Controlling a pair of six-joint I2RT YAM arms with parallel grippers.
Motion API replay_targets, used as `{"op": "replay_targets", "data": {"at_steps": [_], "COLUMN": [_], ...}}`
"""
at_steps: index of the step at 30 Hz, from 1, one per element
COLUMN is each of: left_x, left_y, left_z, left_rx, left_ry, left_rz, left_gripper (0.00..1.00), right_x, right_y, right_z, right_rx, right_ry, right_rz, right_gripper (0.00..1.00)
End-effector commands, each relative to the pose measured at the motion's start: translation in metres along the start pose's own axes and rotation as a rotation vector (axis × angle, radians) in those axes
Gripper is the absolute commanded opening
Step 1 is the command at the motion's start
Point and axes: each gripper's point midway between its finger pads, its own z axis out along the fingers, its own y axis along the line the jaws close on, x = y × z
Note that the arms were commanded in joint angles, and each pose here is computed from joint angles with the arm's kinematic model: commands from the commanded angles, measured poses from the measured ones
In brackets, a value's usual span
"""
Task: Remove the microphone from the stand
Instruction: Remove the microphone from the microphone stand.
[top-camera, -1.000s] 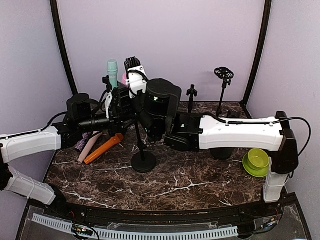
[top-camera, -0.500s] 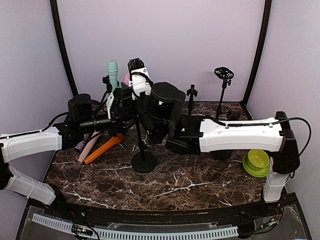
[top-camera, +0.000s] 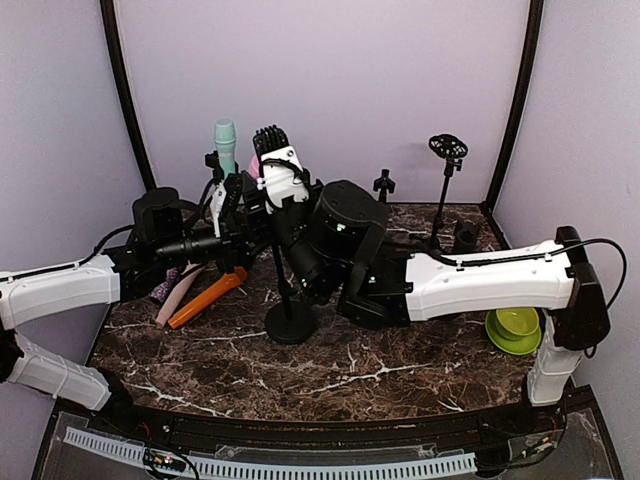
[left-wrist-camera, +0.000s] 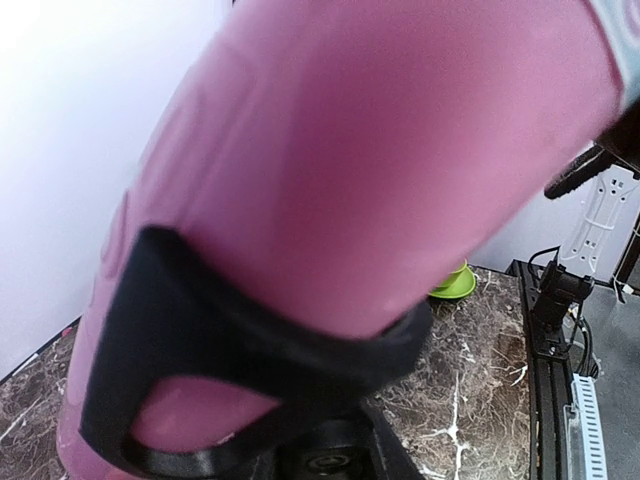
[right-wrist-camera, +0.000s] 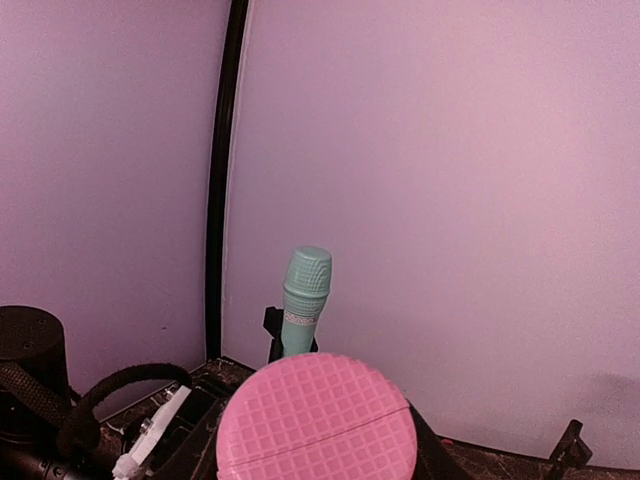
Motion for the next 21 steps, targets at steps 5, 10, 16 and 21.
{"op": "replay_targets", "data": {"at_steps": [5,10,16,21], "left_x": [0.02,0.026,0.033,0.039], "left_y": [0.033,0.041,0.05,0.052], "left_z": [-0.013,-0.017,-0.021,-0.022], "left_rx": [-0.178,-0.213,-0.233,-0.232], "left_ry": [0.067,0.081,0.099,0.11], "left_rz": [-0.052,-0.055,-0.081,-0.099], "left_gripper": [0.0,0.0,0.0,0.0], "right_x": [-0.122,-0.132,-0.137,-0.141], "right_y": [-0.046,-0.053,-0.059,-0.065], "right_z": [-0.034,-0.043,-0.054,-0.063], "right_rx": [0.076,0.067,0.035,0.014], "right_ry": [-0.247,-0.273,-0.303,-0.333], "right_rz": [0.143,0.181,0.233,0.269], "right_gripper": [0.09,0.08,0.07,0.06]}}
